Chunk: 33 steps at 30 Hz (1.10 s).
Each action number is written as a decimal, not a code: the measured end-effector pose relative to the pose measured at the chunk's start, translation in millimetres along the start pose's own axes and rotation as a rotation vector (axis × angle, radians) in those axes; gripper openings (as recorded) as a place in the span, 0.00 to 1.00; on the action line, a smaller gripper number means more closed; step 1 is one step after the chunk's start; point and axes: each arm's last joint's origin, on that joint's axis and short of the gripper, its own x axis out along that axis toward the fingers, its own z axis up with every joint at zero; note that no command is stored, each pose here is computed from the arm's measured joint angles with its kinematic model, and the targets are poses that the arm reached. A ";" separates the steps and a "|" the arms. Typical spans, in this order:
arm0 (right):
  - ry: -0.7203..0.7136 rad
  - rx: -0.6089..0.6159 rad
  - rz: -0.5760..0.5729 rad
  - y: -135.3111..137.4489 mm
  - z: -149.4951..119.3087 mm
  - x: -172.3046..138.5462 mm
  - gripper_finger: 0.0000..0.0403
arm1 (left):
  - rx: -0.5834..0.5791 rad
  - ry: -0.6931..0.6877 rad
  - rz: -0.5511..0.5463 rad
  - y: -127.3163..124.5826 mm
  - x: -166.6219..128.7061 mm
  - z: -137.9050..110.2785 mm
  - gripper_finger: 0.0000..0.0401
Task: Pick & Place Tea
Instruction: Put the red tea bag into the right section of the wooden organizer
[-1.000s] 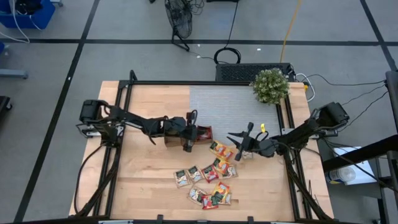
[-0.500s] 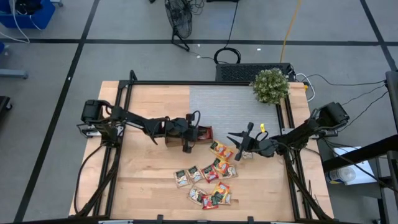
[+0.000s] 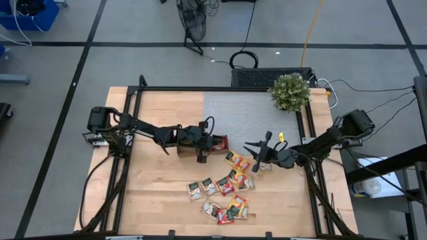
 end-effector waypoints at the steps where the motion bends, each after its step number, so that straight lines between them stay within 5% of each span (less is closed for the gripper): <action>1: 0.000 0.000 0.000 0.0 0.0 0.0 0.15 | -0.006 0.000 0.000 -0.1 0.0 0.0 0.09; 15: 0.001 0.007 0.000 0.0 -0.1 0.0 0.15 | -0.025 -0.019 0.055 2.8 -2.4 4.1 0.43; 27: -0.026 0.040 -0.027 -5.0 3.8 4.4 0.15 | -0.074 -0.208 0.166 20.2 -55.6 49.7 0.50; 33: -0.004 -0.029 0.225 0.6 40.3 41.5 0.12 | -0.064 -0.319 0.098 23.7 -104.6 60.1 0.50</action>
